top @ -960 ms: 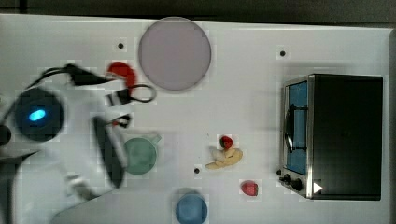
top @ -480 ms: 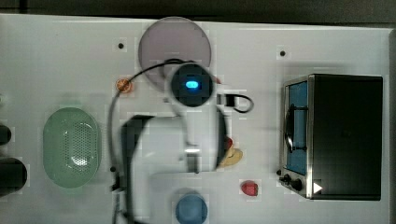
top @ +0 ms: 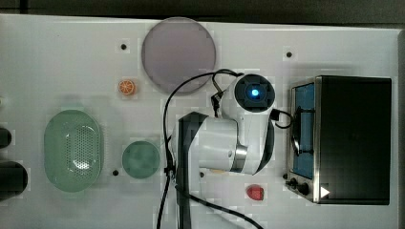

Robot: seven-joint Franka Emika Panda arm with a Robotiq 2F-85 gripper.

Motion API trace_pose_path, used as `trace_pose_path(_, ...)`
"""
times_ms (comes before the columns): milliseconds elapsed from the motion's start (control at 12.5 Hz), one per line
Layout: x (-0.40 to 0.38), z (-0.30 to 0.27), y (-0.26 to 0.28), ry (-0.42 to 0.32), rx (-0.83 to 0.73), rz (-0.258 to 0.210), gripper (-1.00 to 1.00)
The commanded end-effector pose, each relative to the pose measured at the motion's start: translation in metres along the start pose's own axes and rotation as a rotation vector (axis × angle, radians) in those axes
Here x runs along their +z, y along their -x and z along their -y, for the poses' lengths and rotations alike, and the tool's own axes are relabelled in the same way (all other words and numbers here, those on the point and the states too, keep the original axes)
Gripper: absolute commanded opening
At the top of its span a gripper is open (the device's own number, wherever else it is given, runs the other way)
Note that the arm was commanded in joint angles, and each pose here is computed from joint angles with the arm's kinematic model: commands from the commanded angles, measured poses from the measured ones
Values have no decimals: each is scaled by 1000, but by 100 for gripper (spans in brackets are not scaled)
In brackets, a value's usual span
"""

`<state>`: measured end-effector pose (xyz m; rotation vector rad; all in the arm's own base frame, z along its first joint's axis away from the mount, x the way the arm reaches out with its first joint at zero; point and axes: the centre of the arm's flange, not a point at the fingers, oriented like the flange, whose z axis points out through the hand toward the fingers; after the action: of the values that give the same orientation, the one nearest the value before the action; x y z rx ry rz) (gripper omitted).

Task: Pick ketchup from strainer and place it on the table

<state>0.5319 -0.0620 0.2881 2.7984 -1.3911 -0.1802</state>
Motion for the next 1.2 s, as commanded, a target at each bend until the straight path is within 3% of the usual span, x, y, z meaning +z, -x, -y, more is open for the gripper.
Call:
trace_pose_path(80,61,10,31,29,-98,33,63)
trace_pose_path(240,64,10,33,18,-100,22,99)
trace_pose_path(480,-4,24,33,-37,-116,-43,100)
trace_pose_path(720,-91,35,38,-43,-91,-59,100)
trace_pose_path(1040,-203,53,49,-99,-122,-119,100)
trace_pose_path(1200,-238,54,57,-73,-132,-96,100)
